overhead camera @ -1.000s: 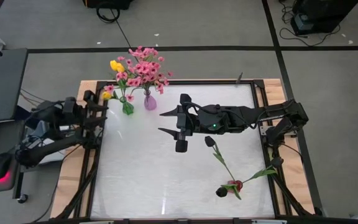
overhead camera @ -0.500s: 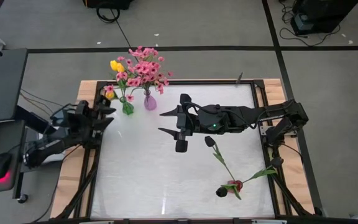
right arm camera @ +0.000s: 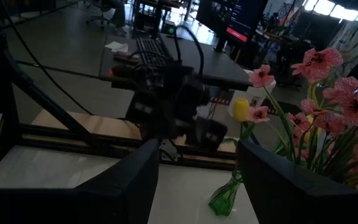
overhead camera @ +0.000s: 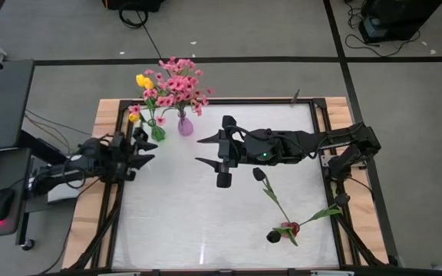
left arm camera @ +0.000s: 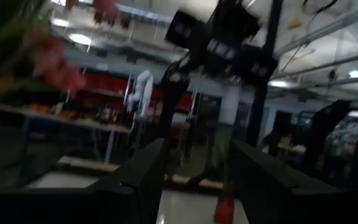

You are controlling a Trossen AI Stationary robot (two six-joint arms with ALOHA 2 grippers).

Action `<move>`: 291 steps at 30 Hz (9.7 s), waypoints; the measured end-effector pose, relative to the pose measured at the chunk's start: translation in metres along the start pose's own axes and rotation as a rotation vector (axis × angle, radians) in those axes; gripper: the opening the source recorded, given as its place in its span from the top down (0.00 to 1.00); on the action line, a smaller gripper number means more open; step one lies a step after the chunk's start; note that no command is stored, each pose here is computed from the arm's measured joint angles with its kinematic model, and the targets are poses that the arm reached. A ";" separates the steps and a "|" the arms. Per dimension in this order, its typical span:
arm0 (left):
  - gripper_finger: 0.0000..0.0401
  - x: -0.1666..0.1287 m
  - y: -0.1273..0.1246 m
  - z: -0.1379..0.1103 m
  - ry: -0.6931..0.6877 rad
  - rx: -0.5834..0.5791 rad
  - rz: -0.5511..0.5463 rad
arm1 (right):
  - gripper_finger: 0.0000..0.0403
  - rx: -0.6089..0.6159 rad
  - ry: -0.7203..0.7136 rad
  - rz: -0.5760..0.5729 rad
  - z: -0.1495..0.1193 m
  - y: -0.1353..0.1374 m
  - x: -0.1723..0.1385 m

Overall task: Sort flowers into vase by color
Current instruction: Return to home position

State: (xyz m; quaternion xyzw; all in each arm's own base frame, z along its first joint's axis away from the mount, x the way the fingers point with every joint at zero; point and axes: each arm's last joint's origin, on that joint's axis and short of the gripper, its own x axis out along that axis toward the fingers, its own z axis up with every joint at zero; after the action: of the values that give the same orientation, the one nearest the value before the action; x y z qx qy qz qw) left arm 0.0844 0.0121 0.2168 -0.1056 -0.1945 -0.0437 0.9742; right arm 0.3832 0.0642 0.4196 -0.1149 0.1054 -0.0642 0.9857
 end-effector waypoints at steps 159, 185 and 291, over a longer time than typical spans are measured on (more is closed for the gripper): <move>0.54 -0.007 0.015 -0.049 0.349 -0.035 0.196 | 0.57 0.398 -0.420 0.283 -0.299 -0.032 -0.225; 0.54 -0.007 0.015 -0.049 0.349 -0.035 0.196 | 0.57 0.355 -0.253 0.254 -0.315 -0.029 -0.219; 0.54 -0.007 0.015 -0.049 0.349 -0.036 0.196 | 0.57 0.354 -0.253 0.253 -0.315 -0.029 -0.219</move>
State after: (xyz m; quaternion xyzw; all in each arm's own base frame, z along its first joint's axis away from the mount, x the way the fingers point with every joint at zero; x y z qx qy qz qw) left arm 0.0978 0.0156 0.1669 -0.1321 -0.0107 0.0303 0.9907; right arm 0.0974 0.0024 0.1694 0.0663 -0.0181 0.0572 0.9960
